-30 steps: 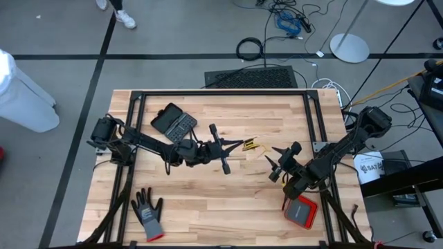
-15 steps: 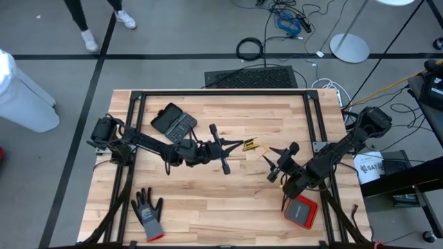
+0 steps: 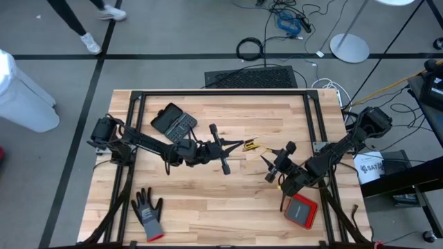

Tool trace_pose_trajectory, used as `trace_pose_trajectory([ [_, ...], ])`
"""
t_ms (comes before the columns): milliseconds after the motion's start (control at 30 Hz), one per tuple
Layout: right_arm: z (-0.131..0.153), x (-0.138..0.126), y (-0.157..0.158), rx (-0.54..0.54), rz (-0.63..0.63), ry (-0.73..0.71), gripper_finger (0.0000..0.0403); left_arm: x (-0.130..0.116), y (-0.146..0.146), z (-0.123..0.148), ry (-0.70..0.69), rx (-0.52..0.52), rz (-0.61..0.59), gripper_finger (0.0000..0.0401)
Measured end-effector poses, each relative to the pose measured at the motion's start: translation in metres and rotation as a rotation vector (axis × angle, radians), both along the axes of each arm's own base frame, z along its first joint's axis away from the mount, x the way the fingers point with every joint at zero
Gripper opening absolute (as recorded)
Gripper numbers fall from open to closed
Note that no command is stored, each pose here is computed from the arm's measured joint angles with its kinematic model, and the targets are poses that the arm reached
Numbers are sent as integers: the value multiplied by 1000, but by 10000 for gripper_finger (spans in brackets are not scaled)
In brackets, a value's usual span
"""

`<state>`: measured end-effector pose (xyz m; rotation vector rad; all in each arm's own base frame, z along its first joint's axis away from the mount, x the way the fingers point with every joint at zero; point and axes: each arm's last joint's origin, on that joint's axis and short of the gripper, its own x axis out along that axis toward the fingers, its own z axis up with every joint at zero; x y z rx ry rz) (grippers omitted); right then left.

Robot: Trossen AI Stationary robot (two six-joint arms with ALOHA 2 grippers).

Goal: Coil cords
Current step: Coil the yellow wire onto the spool

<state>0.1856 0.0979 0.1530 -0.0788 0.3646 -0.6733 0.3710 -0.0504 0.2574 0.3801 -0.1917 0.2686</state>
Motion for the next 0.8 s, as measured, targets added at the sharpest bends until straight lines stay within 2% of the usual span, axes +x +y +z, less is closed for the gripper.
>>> trace_pose_trajectory([
  [233, -1, 2, -2, 15, 0, 11, 87, 0, 0, 0, -5, -1, 0, 2],
  [533, -1, 2, -3, 23, 2, 15, 10, 0, 0, 0, -4, 0, -1, 2],
  [800, 6, 6, -1, 59, -11, -24, 2, 0, 0, 0, -4, -2, -1, 2],
])
